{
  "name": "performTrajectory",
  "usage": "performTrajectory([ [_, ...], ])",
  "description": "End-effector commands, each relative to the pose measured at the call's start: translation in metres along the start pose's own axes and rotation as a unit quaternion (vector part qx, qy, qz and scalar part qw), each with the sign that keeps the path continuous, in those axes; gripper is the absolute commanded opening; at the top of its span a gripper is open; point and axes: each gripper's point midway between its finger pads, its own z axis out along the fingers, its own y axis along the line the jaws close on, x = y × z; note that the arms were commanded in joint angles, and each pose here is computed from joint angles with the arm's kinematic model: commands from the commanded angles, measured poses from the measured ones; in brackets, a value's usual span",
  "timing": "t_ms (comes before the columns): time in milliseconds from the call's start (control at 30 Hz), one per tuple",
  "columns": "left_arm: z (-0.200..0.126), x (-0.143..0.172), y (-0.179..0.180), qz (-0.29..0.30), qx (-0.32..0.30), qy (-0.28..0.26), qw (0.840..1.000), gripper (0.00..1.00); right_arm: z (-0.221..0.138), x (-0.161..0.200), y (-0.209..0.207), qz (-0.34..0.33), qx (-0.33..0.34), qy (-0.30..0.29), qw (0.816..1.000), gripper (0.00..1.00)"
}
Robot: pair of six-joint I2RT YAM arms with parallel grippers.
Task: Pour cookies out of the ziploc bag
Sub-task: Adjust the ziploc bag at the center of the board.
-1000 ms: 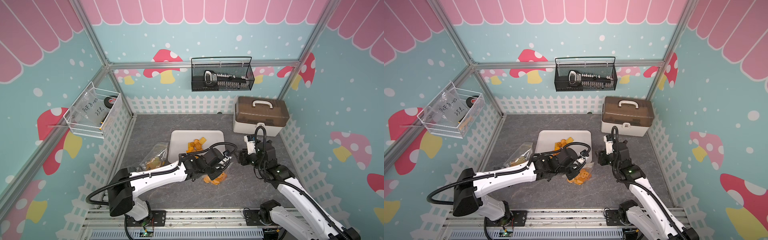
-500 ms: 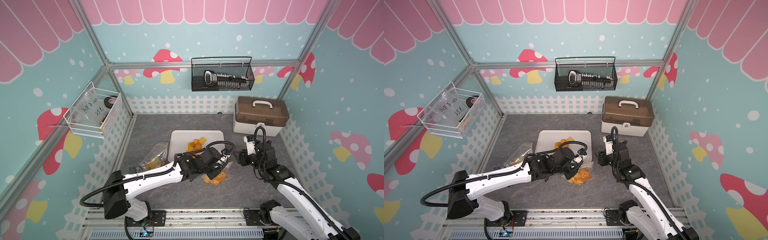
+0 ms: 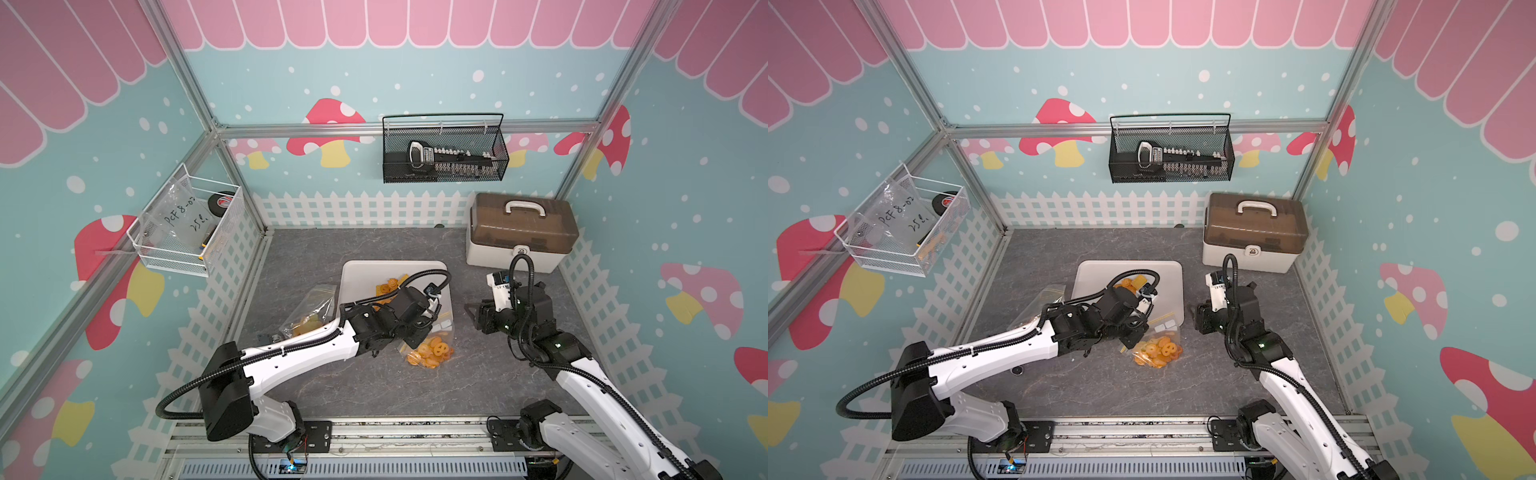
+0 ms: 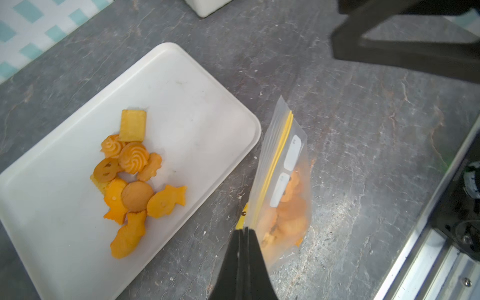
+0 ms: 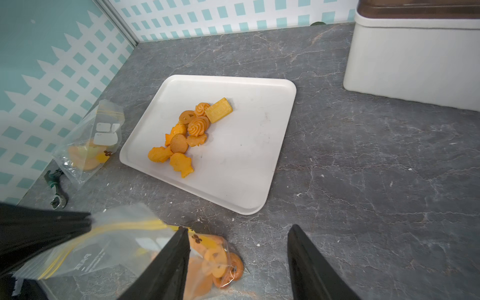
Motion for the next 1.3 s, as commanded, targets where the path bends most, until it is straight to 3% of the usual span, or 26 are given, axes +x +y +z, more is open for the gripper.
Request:
performTrajectory([
  [0, -0.024, -0.005, 0.014, -0.074, -0.008, -0.037, 0.997, 0.0, -0.005, 0.0, 0.014, 0.0, -0.038, 0.012, 0.999, 0.59],
  [333, -0.086, -0.004, 0.033, -0.189, 0.004, -0.131, 0.973, 0.0, -0.01, -0.001, 0.025, 0.008, -0.066, 0.01, 0.998, 0.58],
  [600, -0.051, 0.003, 0.027, -0.232, 0.025, -0.14, 0.962, 0.0, -0.003, 0.002, 0.045, 0.027, -0.125, 0.024, 0.992, 0.56],
  [733, -0.05, -0.009, 0.026, -0.252, 0.037, -0.172, 0.952, 0.0, 0.003, 0.009, 0.053, 0.026, -0.141, 0.042, 0.989, 0.56],
  [900, -0.041, -0.003, 0.022, -0.258, 0.046, -0.164, 0.951, 0.0, 0.009, 0.019, 0.075, 0.022, -0.179, 0.063, 0.982, 0.56],
  [1033, -0.029, 0.018, 0.014, -0.262, 0.067, -0.136, 0.953, 0.15, 0.014, 0.029, 0.098, 0.027, -0.22, 0.067, 0.973, 0.58],
  [1267, -0.037, 0.042, 0.026, -0.281, 0.056, -0.158, 0.945, 0.18, 0.028, 0.036, 0.127, 0.032, -0.261, 0.074, 0.962, 0.51],
])
